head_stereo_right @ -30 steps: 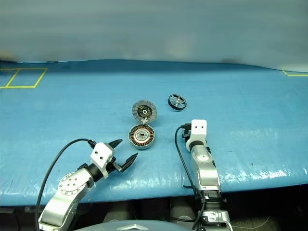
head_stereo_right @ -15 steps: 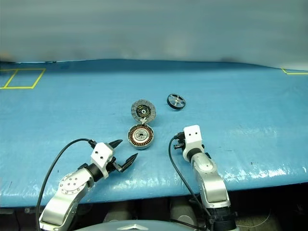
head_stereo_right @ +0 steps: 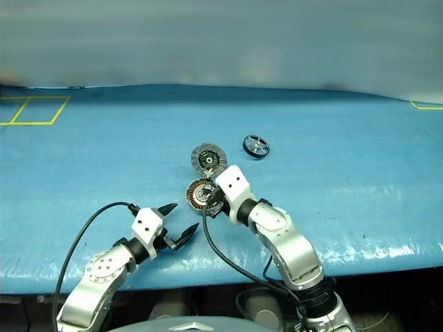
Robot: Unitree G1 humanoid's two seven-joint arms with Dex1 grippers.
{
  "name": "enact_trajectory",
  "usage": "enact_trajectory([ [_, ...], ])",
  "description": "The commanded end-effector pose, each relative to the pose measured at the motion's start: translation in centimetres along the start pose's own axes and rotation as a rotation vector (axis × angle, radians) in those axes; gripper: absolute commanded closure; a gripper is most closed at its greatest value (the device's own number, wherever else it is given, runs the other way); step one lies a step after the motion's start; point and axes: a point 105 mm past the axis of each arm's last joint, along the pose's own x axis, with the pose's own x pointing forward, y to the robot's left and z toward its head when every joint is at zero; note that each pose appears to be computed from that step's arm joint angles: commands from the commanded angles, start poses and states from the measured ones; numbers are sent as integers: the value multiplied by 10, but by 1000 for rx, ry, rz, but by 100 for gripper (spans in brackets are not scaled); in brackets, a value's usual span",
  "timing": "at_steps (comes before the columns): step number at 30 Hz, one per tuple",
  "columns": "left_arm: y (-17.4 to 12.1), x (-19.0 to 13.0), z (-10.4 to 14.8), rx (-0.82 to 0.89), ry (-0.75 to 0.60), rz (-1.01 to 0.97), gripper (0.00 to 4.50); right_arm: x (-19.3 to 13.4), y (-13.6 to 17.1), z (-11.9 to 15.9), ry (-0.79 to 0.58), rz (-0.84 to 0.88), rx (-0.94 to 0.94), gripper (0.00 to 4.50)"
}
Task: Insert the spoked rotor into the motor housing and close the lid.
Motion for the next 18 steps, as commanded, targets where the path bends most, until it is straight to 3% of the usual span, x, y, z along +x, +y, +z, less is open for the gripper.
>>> enact_trajectory([
  [1,-3,0,8,8,-41,-6,0,8,4,2,-2,4,-3,383],
  [18,-5,0,10,0,-49,-14,0,22,-7,-19,45,-62,49,383],
])
